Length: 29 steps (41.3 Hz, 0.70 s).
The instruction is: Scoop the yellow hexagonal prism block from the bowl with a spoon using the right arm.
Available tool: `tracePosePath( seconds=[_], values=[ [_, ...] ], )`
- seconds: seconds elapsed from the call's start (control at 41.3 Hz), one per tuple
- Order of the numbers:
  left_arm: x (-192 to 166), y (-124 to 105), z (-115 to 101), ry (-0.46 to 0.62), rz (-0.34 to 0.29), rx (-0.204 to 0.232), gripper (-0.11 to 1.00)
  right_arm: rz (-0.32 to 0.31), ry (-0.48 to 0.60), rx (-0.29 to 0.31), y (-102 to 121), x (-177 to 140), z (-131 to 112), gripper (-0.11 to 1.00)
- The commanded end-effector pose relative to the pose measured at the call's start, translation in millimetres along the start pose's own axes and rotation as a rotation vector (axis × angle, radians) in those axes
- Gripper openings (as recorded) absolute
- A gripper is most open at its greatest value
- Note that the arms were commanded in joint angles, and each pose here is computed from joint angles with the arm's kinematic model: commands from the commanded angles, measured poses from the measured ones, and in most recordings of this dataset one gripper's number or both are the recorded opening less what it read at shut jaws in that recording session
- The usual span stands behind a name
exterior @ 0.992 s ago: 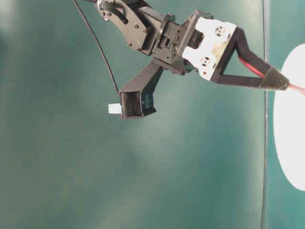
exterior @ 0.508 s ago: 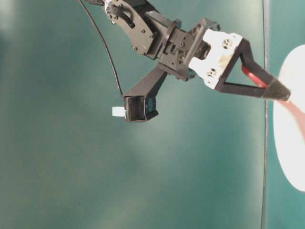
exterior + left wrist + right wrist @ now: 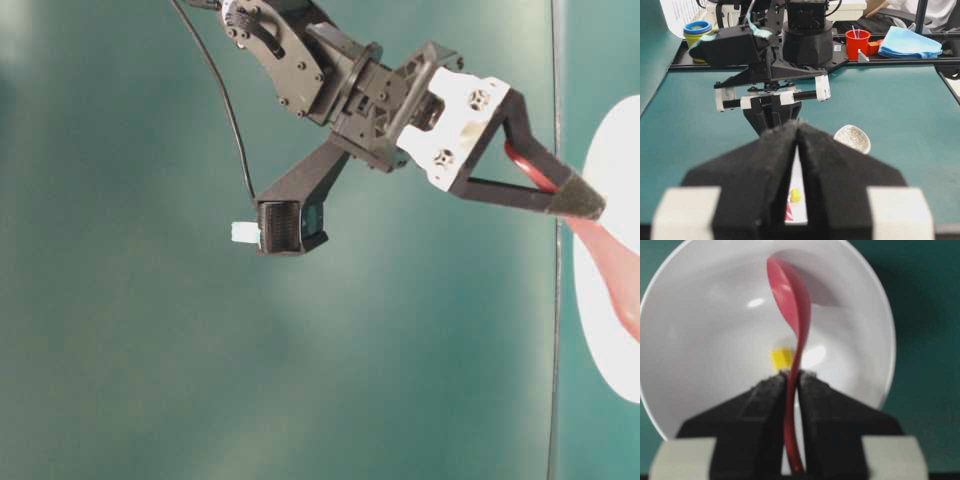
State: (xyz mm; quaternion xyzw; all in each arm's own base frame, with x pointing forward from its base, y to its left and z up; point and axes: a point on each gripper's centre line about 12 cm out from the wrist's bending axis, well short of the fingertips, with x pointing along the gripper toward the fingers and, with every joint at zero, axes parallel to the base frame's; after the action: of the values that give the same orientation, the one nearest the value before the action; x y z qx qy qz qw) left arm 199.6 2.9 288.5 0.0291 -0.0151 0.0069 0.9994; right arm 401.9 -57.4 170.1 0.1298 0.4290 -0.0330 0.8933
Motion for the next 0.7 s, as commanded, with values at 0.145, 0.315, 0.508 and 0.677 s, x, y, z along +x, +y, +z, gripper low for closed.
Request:
tracePosePath(
  seconds=[0.145, 0.315, 0.508, 0.677],
  values=[
    [2.6, 0.9, 12.1, -0.034, 0.003, 0.003, 0.08, 0.002, -0.072, -0.029, 5.6, -24.9, 16.1, 0.1],
    [2.6, 0.9, 12.1, -0.034, 0.003, 0.003, 0.08, 0.013, -0.094, -0.045, 10.7, -45.2, 21.2, 0.1],
    [2.6, 0.9, 12.1, -0.034, 0.003, 0.003, 0.08, 0.019, -0.101, -0.078, 15.2, -72.2, 19.1, 0.1],
    [2.9, 0.9, 11.6, -0.031, 0.002, 0.003, 0.08, 0.027, -0.126, -0.098, 20.3, -100.9, 12.2, 0.1]
  ],
)
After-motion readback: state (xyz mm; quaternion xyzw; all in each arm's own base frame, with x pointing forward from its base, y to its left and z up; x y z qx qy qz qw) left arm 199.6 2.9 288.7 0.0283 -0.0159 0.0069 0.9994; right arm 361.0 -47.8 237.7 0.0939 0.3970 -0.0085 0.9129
